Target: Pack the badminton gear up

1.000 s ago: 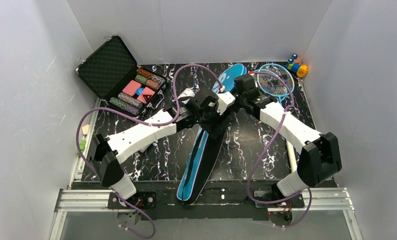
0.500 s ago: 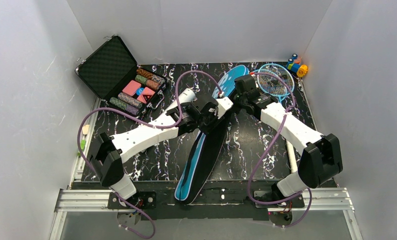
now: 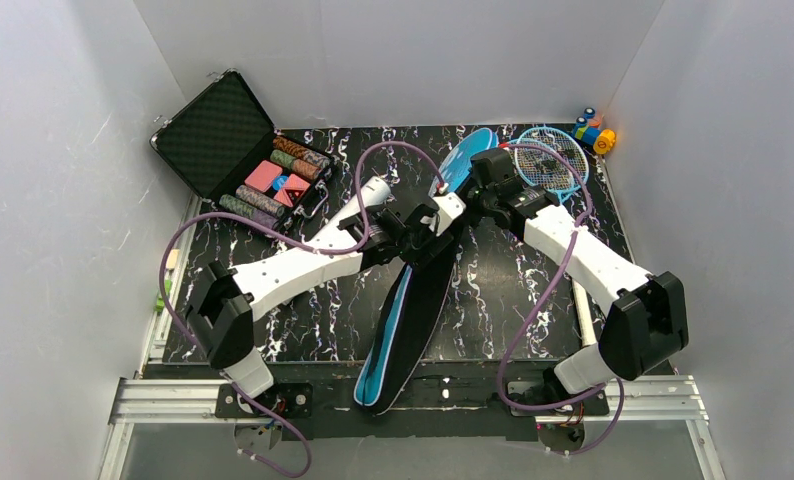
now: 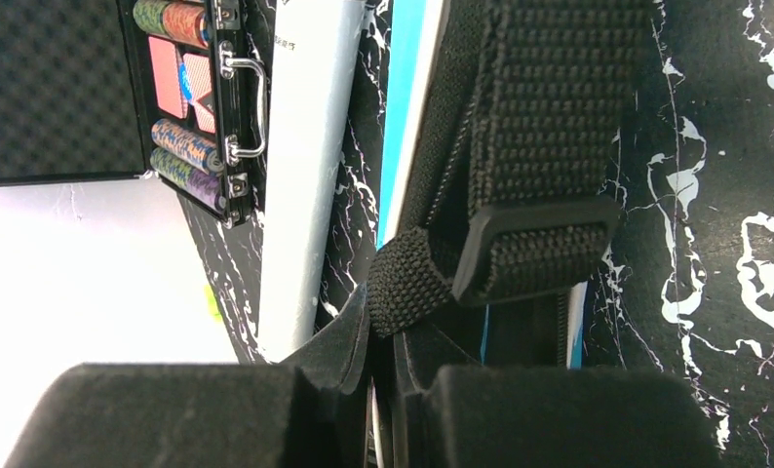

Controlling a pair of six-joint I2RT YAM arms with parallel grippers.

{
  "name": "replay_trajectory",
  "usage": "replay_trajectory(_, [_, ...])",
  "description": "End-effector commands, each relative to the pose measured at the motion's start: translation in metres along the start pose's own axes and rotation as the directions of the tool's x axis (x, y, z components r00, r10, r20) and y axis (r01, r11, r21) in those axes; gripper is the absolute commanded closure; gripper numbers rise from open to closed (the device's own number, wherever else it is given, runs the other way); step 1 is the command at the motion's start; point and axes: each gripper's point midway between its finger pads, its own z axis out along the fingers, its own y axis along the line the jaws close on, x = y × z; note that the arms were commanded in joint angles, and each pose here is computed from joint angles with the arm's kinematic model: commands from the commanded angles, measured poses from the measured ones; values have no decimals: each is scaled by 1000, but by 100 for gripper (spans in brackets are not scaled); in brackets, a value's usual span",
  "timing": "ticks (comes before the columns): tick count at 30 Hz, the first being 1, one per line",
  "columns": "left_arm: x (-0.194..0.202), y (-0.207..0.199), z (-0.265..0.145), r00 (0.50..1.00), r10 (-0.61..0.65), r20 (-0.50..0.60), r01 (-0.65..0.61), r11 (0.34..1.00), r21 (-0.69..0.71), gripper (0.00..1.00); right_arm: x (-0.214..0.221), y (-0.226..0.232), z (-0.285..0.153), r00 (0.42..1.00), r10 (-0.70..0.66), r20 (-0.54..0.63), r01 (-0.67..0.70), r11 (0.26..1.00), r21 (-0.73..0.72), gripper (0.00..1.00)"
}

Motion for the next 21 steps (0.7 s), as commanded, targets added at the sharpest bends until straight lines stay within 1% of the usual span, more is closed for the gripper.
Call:
replay_trajectory(1, [0, 6, 8, 1000, -1, -4, 1, 1000, -22, 42, -13, 41, -29, 999, -4, 41, 10, 992, -128, 99])
replay_trajectory(3, [1, 8, 11, 1000, -2, -4, 2, 1000, -25, 47, -13, 40, -28, 999, -3, 42, 8, 992, -127, 99])
replay_trajectory(5, [2, 12, 13, 1000, -6, -8, 6, 999, -33, 57, -9, 42, -29, 1000, -6, 17, 9, 990, -143, 99])
replay_trajectory(9, [3, 27, 9, 1000, -18, -4, 18, 997, -81, 92, -7, 41, -26, 1000, -17, 8, 18, 990, -142, 99])
replay_trajectory(11, [1, 36, 1, 1000, -26, 7, 27, 993, -116, 99, -6, 40, -24, 1000, -22, 0, 21, 990, -143, 97])
replay_trajectory(12, [0, 40, -2, 999, -31, 14, 33, 991, -127, 100, -6, 39, -22, 1000, -25, -7, 24, 990, -141, 95])
replay_trajectory(13, [-1, 42, -5, 999, -35, 21, 37, 990, -138, 100, -5, 39, -21, 999, -25, -22, 22, 989, -145, 90])
replay_trajectory(14, [-1, 45, -8, 999, -40, 24, 43, 988, -148, 100, -5, 39, -20, 999, -25, -37, 19, 988, -154, 82])
replay_trajectory(16, [1, 48, -10, 998, -52, 21, 54, 985, -162, 100, -6, 41, -19, 996, -12, -84, -5, 981, -192, 62])
replay_trajectory(17, [3, 50, -9, 998, -56, 15, 58, 984, -170, 100, -11, 43, -19, 995, -5, -96, -15, 977, -213, 55])
replay_trajectory(18, [5, 53, -8, 998, -59, 8, 59, 982, -181, 100, -15, 43, -22, 995, -9, -104, -14, 975, -222, 51])
replay_trajectory(21, [13, 64, -3, 996, -87, -33, 77, 972, -224, 100, -38, 40, -36, 997, -47, -56, 34, 978, -205, 37])
